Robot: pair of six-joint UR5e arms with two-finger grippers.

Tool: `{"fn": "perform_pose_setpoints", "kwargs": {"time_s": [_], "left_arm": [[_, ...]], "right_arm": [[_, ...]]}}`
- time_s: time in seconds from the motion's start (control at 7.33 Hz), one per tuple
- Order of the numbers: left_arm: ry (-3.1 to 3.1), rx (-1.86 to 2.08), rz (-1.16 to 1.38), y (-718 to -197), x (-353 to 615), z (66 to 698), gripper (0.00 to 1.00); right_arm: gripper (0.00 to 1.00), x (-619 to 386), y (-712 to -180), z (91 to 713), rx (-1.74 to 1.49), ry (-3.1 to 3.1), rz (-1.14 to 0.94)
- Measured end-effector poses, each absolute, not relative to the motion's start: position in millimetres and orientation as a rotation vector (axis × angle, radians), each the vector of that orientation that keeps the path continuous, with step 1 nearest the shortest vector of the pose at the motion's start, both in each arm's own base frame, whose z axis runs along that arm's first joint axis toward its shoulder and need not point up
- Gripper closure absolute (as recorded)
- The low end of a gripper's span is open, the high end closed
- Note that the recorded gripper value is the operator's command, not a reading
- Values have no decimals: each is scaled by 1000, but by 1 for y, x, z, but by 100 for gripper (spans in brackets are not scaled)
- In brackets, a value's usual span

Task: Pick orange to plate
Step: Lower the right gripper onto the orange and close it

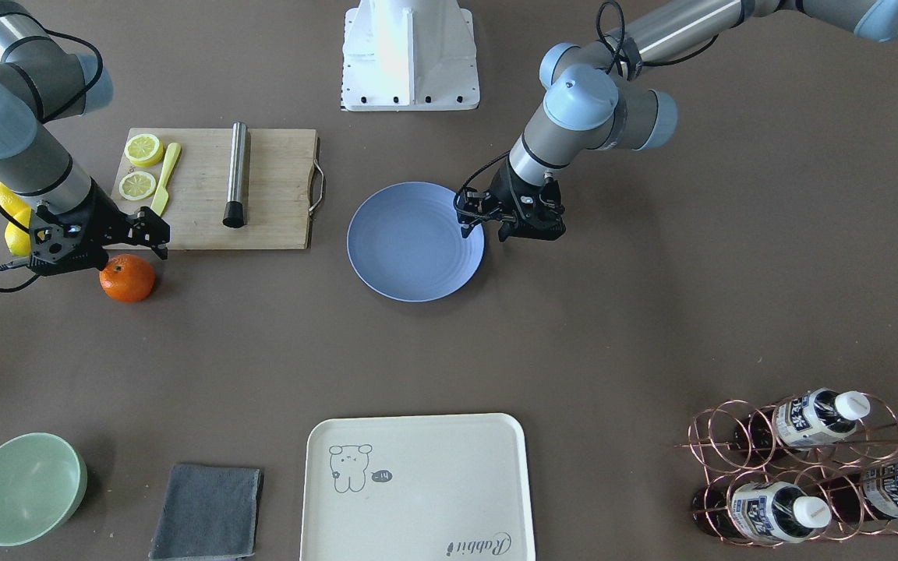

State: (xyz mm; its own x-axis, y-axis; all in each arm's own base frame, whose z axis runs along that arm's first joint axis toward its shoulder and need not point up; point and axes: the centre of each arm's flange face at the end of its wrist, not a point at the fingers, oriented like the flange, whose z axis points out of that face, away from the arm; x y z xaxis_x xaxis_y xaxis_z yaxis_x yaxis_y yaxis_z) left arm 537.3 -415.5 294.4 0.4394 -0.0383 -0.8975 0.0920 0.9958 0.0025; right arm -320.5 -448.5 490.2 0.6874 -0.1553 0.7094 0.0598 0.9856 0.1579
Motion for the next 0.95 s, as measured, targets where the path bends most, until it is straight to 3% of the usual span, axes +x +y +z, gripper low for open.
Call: {"fn": "perform_pose_setpoints", "kwargs": {"time_s": [0.82, 0.95], "left_arm": [[1105, 71, -103, -417, 537, 297, 17], [1103, 75, -105, -417, 537, 298, 17]], "right_arm": [[0, -323, -466, 488, 138, -730, -216], [4, -331, -469, 489, 135, -729, -220]]}}
